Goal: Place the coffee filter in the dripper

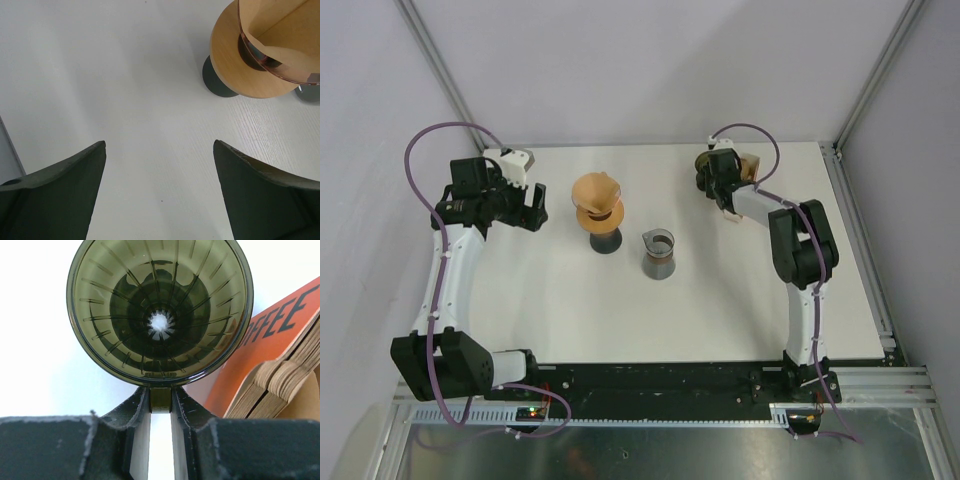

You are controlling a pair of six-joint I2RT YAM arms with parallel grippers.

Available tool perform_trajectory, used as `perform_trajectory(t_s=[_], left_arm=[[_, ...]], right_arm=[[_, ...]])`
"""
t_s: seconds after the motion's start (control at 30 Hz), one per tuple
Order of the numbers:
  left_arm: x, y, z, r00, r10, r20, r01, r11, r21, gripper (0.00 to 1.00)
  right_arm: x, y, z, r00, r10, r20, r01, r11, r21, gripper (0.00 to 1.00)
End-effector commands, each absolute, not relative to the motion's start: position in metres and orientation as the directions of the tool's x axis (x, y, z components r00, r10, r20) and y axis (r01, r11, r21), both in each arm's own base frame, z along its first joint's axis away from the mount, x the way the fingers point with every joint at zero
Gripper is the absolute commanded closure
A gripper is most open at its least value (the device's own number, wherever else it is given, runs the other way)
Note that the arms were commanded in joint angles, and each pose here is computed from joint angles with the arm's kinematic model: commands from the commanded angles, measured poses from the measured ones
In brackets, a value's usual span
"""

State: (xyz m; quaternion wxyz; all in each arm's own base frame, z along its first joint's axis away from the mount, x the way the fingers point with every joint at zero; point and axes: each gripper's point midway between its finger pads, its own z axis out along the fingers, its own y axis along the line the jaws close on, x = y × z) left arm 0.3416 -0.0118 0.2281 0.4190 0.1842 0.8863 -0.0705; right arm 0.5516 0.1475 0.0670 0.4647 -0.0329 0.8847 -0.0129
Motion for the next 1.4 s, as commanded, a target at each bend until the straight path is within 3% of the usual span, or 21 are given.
perform_trajectory(t_s=[0.0,0.47,0.73,0.87,1.03,1.37], left_arm=[[0.349,-0.011,0.248,-0.518,0.282,-0.807,0.396,0.916,0.066,0.08],[0.347,-0.009,0.254,-0.505,0.291,-0.812,0.388,0.918,0.087,0.07],[0.345,-0.008,0.256,-0.501,0.294,-0.814,0.385,0.918,0.095,0.07],[0.345,-0.009,0.256,-0.498,0.293,-0.816,0.387,0.917,0.094,0.07],[0.344,-0.010,0.261,-0.487,0.290,-0.824,0.390,0.916,0.092,0.07],[0.342,-0.012,0.267,-0.472,0.286,-0.834,0.392,0.915,0.092,0.07]], right_arm=[[0.563,0.162,0.136,-0.412,-0.044,-0.910,-0.105,0.994,0.000,1.00],[0.546,0.200,0.158,-0.349,-0.127,-0.928,-0.296,0.955,-0.019,1.00],[0.520,0.215,0.217,-0.256,-0.146,-0.956,-0.448,0.894,-0.016,1.00],[0.486,0.225,0.250,-0.191,-0.219,-0.957,-0.604,0.794,-0.061,1.00],[0.420,0.243,0.268,-0.102,-0.337,-0.936,-0.816,0.567,-0.115,1.00],[0.309,0.257,0.261,-0.035,-0.521,-0.853,-0.951,0.280,-0.133,1.00]])
